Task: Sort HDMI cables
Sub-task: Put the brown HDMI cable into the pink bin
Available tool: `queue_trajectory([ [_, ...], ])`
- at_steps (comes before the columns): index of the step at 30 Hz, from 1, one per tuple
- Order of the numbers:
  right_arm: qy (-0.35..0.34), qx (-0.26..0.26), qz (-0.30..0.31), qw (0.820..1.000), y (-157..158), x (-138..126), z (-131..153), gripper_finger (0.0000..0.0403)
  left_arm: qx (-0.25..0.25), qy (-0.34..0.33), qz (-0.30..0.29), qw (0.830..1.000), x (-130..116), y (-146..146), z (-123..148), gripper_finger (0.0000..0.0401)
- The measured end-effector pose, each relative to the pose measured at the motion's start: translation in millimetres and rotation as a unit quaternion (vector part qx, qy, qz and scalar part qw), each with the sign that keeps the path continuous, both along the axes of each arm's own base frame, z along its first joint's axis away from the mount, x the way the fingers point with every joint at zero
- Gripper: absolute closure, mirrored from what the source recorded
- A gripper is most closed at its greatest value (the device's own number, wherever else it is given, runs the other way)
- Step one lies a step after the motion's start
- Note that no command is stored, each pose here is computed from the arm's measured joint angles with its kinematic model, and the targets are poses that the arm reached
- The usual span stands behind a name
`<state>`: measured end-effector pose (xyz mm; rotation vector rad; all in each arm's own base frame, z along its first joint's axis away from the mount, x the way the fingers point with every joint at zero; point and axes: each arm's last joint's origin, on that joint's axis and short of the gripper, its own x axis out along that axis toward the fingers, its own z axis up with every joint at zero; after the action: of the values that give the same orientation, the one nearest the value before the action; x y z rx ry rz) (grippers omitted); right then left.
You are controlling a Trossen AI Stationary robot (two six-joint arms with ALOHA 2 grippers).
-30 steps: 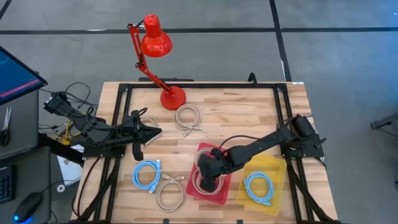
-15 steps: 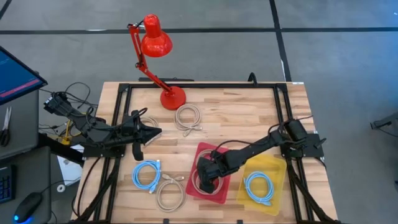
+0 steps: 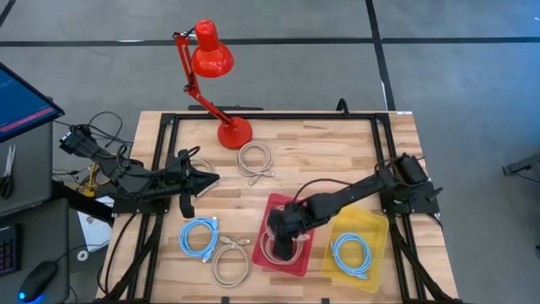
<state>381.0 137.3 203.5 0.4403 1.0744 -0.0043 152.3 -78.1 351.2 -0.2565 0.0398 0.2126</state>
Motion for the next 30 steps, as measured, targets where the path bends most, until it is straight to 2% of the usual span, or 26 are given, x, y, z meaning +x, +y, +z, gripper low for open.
queue_trajectory([
  [4, -0.054, -0.012, 0.005, 0.998, -7, -8, 33, 0.0221, 0.002, 0.0, 0.0, 1.0, 0, 0, 0, 0.0393],
  [7, -0.105, -0.041, -0.008, 0.994, -13, -18, 63, 0.0237, 0.031, 0.007, -0.002, 0.999, 0, 0, 0, 0.0393],
  [12, -0.19, -0.089, -0.064, 0.976, -26, -43, 114, 0.0272, 0.076, 0.016, -0.005, 0.997, 0, 0, 0, 0.0393],
  [17, -0.247, -0.11, -0.081, 0.959, -38, -69, 152, 0.0304, 0.089, 0.019, -0.004, 0.996, 0, 1, 0, 0.0393],
  [24, -0.3, -0.134, -0.1, 0.939, -51, -100, 186, 0.0334, 0.148, 0.036, 0.02, 0.988, 4, 9, 0, 0.0393],
  [27, -0.297, -0.15, -0.115, 0.936, -56, -112, 192, 0.0342, 0.153, 0.051, 0.043, 0.986, 6, 16, -3, 0.0393],
  [30, -0.283, -0.165, -0.126, 0.937, -59, -123, 194, 0.0347, 0.138, 0.08, 0.096, 0.983, 2, 25, -9, 0.0393],
])
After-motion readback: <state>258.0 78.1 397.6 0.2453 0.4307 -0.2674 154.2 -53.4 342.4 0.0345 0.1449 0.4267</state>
